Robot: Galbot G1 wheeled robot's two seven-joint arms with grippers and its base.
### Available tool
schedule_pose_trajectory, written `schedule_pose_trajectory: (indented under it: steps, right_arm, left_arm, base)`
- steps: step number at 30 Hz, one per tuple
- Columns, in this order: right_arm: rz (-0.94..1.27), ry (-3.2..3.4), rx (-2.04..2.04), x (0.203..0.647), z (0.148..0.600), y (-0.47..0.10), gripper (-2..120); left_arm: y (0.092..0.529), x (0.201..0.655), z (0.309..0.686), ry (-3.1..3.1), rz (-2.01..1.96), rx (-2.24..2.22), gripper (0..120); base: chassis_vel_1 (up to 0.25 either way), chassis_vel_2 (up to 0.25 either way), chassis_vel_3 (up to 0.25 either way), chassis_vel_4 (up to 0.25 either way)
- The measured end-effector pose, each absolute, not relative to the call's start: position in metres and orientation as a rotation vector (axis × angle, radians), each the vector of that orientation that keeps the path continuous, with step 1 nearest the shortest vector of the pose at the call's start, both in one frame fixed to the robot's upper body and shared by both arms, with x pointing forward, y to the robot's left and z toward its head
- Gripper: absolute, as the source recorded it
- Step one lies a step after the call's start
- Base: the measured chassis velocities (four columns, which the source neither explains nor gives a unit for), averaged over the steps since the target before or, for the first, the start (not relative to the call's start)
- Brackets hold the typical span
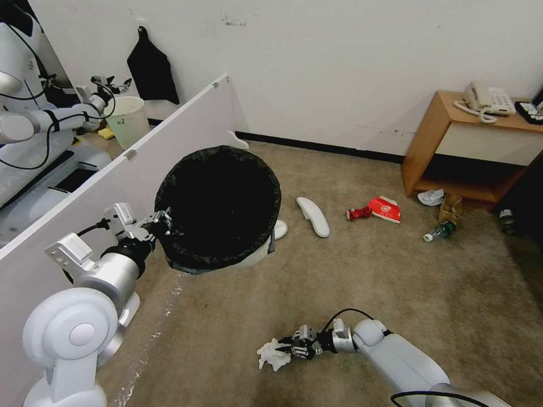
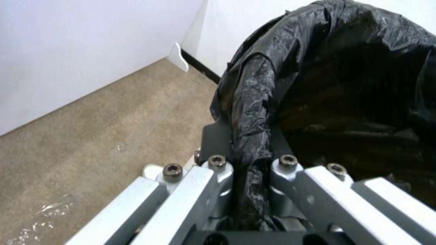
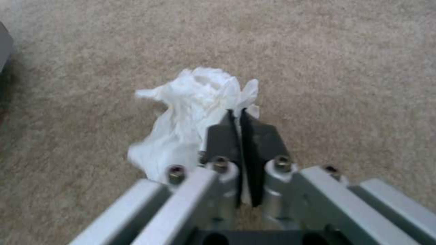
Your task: Pick up the trash bin, then pick up the garbage from the floor and place it into the trash bin.
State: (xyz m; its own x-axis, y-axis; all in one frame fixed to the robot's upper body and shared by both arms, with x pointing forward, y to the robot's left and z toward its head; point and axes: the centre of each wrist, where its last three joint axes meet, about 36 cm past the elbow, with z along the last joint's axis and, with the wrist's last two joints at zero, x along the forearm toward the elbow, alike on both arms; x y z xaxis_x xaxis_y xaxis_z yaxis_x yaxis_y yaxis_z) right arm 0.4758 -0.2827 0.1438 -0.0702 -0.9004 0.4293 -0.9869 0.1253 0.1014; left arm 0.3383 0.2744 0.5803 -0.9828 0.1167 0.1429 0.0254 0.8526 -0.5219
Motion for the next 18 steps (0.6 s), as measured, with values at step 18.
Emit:
schedule_pose_trajectory:
  steps: [18]
  right_arm:
    - [0.322, -2.168, 1.808, 0.493, 0.17, -0.296, 0]
  left_arm:
    - [0.278, 0.337, 0.582, -2.873, 0.791, -0.087, 4]
  base:
    - [0.0, 0.0, 0.0, 0.0]
